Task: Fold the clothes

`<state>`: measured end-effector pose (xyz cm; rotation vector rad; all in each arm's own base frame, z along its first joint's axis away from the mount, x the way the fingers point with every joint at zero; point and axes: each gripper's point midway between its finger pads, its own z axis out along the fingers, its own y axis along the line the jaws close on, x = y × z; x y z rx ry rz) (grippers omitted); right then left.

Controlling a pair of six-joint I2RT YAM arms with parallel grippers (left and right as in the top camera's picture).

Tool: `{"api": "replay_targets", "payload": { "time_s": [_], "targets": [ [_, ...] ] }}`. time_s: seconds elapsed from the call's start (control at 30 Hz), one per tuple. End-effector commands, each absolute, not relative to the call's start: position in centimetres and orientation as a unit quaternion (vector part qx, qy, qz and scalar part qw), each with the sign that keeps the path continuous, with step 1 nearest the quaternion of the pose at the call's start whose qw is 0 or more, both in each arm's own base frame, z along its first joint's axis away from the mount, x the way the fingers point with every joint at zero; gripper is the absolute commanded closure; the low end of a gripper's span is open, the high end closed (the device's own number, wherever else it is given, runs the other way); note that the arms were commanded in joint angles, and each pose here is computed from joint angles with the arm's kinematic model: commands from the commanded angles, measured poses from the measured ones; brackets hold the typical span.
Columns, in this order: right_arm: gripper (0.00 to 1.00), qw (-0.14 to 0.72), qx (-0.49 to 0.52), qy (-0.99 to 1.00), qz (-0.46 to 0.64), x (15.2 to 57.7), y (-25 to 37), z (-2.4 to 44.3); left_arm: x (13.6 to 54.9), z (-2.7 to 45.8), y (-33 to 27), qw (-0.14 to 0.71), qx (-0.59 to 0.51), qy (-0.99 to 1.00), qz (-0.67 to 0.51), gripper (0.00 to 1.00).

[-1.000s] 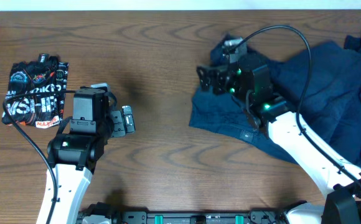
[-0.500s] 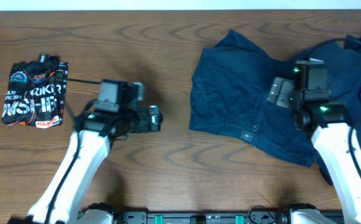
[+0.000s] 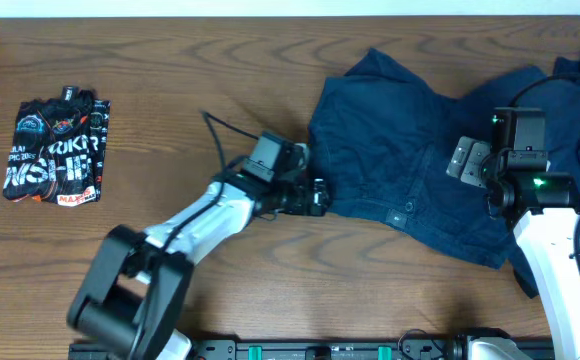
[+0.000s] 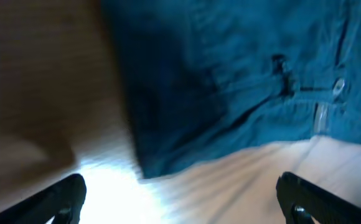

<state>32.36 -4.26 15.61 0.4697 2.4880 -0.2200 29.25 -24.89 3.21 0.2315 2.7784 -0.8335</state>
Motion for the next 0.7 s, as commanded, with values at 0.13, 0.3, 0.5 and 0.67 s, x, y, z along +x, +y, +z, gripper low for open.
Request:
{"api": "replay_targets", "payload": {
  "time_s": [0.13,0.3,0.5,0.67],
  "targets": [
    [0.01,0.293,0.176,0.935,-0.092,31.9,-4.7,16.0,29.2,0.7,-27.5,0.106,0.063,0.947,-0.296,0.06],
    [0.01,0.292,0.176,0.936,-0.093,31.8,-4.7,16.0,29.8,0.3,-27.0,0.118,0.057,0.951,-0.278,0.61],
    [0.01,0.284,0.175,0.938,-0.095,31.5,-4.8,15.8,30.9,0.3,-23.1,0.123,0.015,0.967,-0.223,0.94],
    [0.01,0.282,0.176,0.938,-0.095,31.4,-4.8,15.7,37.5,5.1,-10.7,0.231,-0.049,0.970,-0.063,0.94]
  ]
}}
